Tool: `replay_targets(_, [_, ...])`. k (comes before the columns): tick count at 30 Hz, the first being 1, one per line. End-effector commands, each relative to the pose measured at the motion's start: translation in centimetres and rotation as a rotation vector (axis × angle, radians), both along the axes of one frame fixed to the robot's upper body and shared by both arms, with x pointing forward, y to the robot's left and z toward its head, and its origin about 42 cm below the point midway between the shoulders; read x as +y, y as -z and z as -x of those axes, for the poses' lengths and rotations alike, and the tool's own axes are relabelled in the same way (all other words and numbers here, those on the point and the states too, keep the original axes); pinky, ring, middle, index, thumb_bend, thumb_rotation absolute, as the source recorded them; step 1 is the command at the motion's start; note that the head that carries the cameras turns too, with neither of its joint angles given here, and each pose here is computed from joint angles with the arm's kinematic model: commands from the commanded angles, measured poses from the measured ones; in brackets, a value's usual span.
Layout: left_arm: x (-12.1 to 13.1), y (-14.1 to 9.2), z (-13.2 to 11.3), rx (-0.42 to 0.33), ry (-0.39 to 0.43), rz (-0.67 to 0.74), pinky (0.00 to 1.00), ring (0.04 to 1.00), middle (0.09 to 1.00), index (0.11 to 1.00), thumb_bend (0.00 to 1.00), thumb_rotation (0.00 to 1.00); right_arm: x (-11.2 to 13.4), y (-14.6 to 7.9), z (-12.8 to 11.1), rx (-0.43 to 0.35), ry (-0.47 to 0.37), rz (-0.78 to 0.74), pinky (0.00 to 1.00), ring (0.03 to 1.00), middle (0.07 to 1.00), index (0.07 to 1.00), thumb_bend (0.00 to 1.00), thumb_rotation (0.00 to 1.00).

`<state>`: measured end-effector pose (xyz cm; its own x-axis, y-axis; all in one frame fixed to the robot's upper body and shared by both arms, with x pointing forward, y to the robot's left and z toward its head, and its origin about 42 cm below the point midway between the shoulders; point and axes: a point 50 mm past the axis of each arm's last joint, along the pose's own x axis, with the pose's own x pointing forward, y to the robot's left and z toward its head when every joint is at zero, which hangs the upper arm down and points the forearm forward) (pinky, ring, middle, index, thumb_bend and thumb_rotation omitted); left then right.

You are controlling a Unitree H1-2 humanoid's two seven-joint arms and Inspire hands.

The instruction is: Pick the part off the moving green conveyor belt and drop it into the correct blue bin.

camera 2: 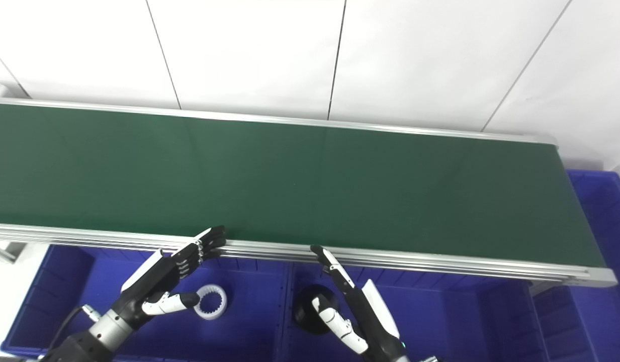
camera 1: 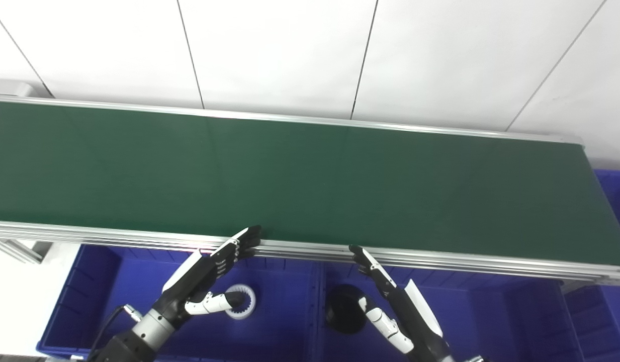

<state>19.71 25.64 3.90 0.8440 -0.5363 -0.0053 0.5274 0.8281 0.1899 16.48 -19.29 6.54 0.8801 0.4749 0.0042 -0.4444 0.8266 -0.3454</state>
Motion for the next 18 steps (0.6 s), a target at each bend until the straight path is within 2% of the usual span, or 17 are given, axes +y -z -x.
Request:
replay_targets(1, [-0.4, -0.9, -0.9, -0.057, 0.019, 0.000, 0.92, 0.960, 0.977, 0.963, 0.57, 0.68, 0.2, -1.1, -0.1, -0.031, -0.001, -0.023, 0.92, 0.953, 0.973, 0.965, 0.41, 0.98])
replay_targets(11, [-1.8, -1.5, -2.3, -0.087, 0.059, 0.018, 0.92, 0.965, 0.990, 0.969, 0.56, 0.66, 0.5, -1.2, -0.4, -0.034, 0.005, -0.025, 0.92, 0.957, 0.977, 0.964, 0.41, 0.96])
replay_targets(18, [-0.8, -1.4, -2.9, -0.071, 0.093, 0.024, 0.95, 0.975, 0.993, 0.973, 0.57, 0.66, 1.9, -0.9, -0.5, -0.039, 0.008, -0.009, 0.90, 0.947, 0.976, 0.964, 0.42, 0.97])
